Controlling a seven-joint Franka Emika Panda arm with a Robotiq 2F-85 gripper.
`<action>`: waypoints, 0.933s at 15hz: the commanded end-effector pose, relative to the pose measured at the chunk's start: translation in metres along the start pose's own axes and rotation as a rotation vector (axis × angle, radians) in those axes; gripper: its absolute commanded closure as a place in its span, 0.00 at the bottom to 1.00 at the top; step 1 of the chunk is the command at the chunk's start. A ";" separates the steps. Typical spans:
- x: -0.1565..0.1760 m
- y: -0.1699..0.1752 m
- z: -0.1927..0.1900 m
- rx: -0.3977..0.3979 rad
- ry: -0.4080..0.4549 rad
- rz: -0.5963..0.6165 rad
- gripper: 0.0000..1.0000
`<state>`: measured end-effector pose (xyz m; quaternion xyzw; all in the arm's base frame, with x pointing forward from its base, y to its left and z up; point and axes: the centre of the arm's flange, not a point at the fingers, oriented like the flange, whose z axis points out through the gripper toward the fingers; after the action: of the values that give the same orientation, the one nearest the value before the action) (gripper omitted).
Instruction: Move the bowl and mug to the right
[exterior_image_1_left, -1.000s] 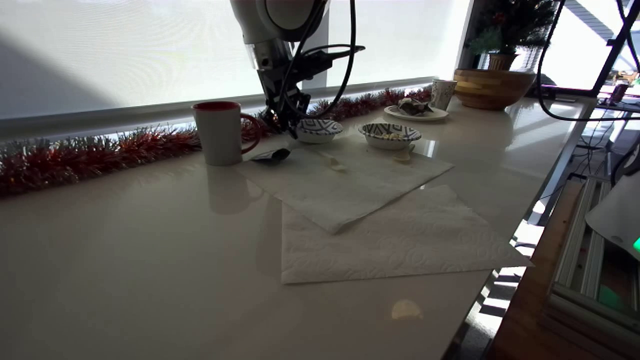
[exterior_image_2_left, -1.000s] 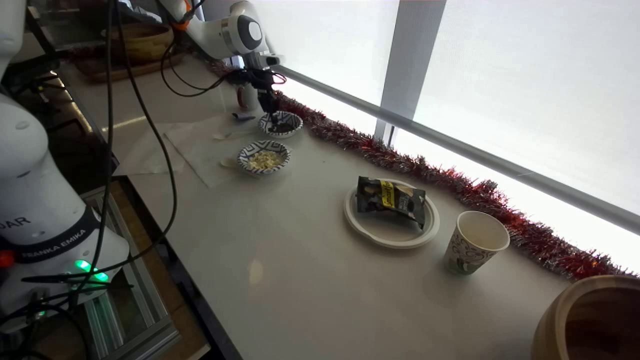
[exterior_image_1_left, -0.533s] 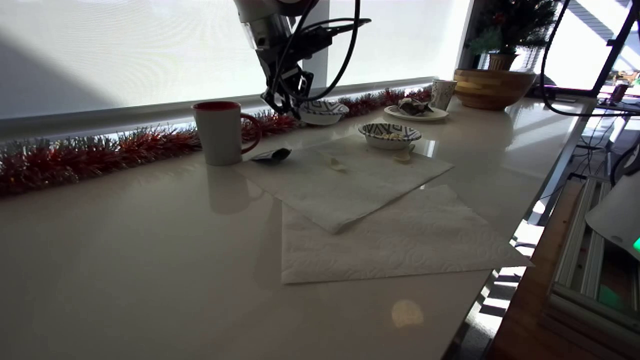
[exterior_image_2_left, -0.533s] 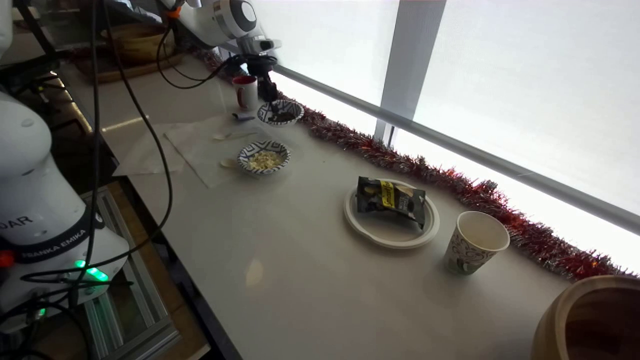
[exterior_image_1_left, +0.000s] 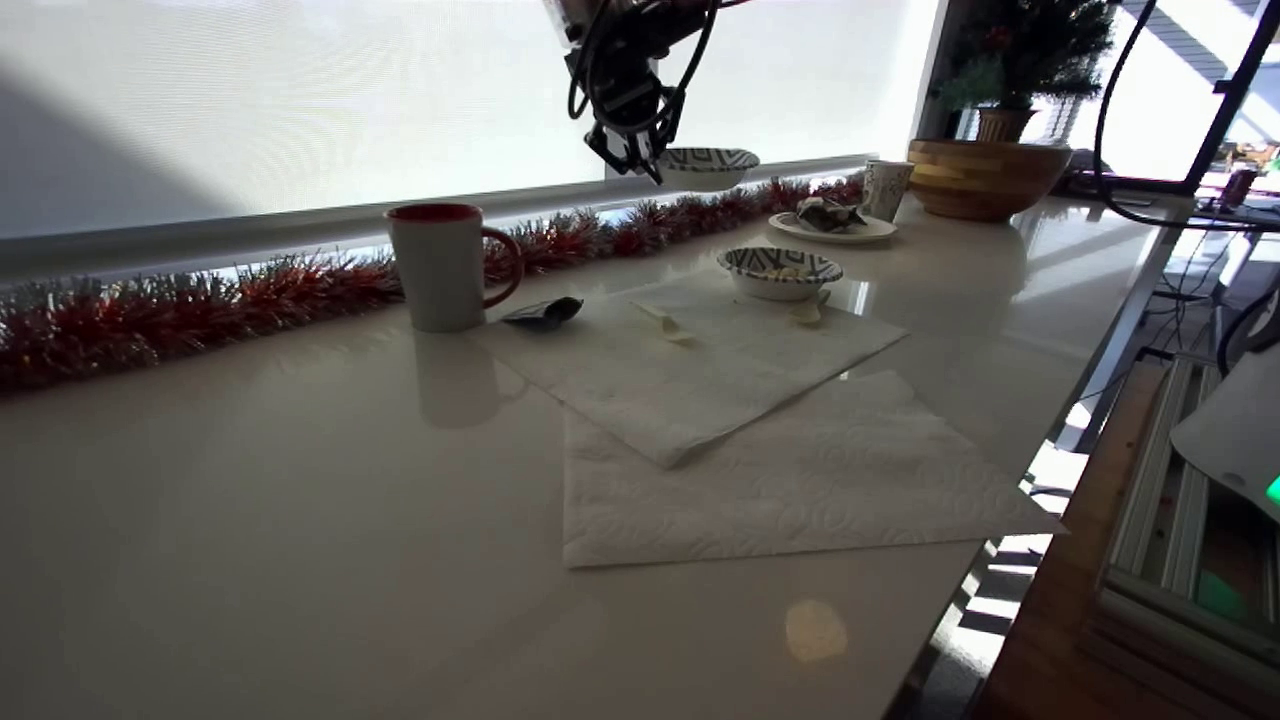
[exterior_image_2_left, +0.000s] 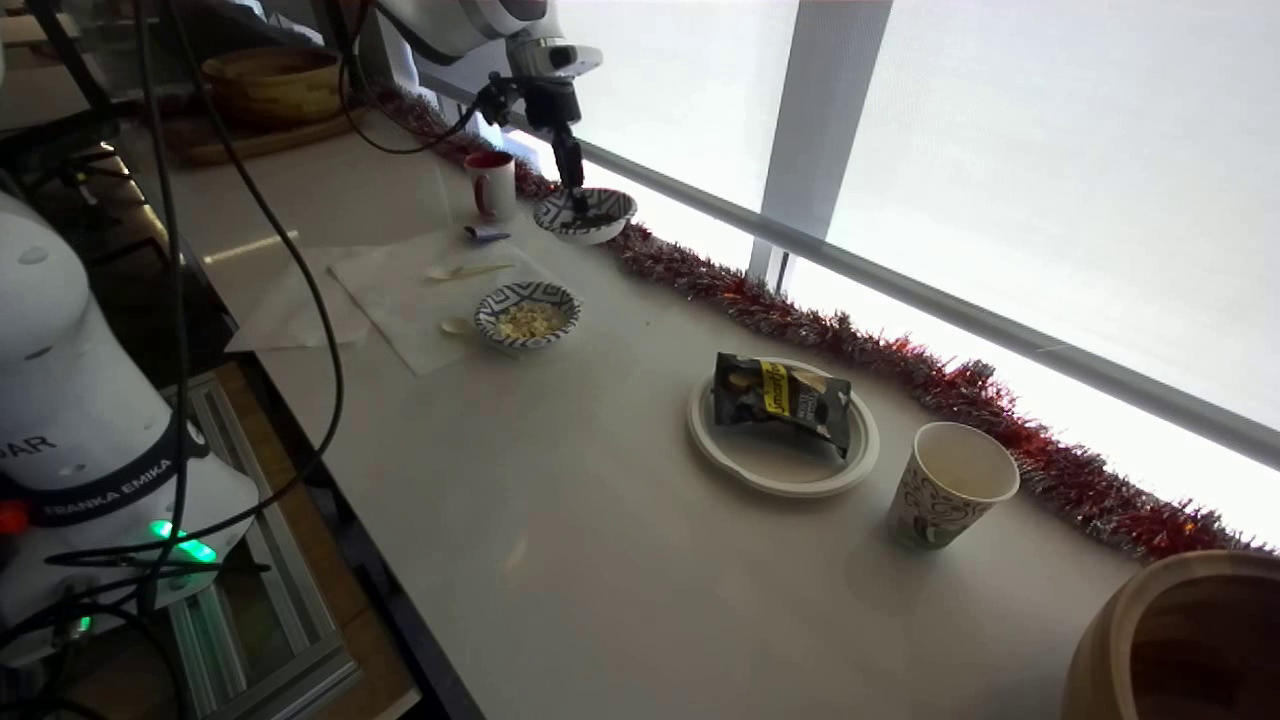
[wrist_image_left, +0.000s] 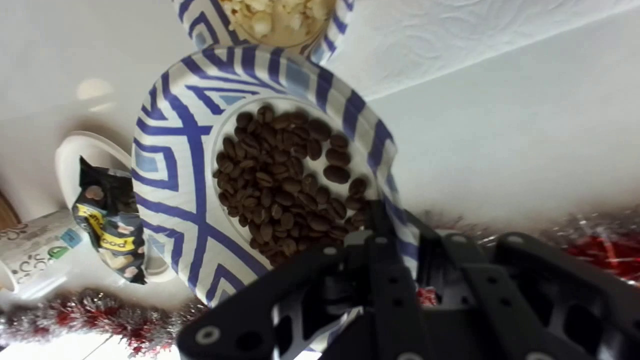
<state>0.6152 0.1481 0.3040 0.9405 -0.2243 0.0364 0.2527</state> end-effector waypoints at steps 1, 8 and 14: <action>0.024 0.049 0.017 -0.008 -0.059 0.094 0.99; 0.045 0.103 0.082 -0.039 -0.146 0.183 0.99; 0.051 0.125 0.142 0.009 -0.137 0.199 0.99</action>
<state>0.6078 -0.0210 0.2637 0.9094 -0.3339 -0.0082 0.2477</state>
